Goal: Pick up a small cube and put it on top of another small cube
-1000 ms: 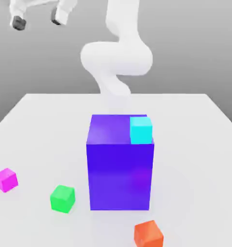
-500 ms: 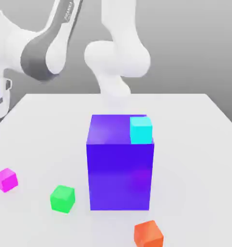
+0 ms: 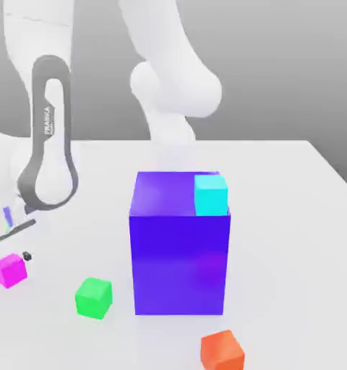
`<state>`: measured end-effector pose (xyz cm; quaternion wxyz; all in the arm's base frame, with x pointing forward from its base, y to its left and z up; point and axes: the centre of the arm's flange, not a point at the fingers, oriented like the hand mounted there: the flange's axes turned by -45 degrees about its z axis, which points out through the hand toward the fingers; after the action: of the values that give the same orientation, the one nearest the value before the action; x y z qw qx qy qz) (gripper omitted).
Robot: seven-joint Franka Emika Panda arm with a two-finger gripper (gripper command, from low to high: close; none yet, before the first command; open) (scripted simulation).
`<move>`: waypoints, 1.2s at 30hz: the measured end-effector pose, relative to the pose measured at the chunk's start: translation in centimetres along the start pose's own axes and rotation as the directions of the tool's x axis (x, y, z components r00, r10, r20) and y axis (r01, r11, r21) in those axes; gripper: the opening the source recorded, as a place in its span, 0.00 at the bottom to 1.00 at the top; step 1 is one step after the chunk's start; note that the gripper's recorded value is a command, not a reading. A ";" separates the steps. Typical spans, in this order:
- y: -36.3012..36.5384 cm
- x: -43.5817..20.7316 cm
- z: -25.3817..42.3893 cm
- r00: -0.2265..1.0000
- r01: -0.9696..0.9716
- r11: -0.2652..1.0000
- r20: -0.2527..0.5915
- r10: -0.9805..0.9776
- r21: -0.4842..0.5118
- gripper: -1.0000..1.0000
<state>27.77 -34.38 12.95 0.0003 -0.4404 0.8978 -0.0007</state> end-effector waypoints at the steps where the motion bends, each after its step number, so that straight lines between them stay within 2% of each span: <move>1: 0.0 0.0 0.0 1.000 0.000 1.000 0.000 0.000 0.001 0.00; 4: 0.0 0.0 -0.1 1.000 -0.001 1.000 0.000 0.001 0.001 0.00; 10: 0.0 -0.6 -6.1 1.000 0.018 1.000 0.003 -0.018 0.003 0.00; 15: 0.3 -8.0 -8.9 0.965 0.261 0.965 0.021 -0.262 0.021 0.00; 22: 3.4 -17.6 -11.1 0.805 0.592 0.805 0.012 -0.593 0.019 0.00; 26: 5.1 -20.2 -11.1 0.720 0.694 0.720 -0.001 -0.694 0.003 0.00; 36: 5.2 -20.3 -5.5 0.714 0.701 0.714 -0.003 -0.701 0.001 0.00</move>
<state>36.09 -15.12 18.43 -0.0007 -0.7474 0.6643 -0.0023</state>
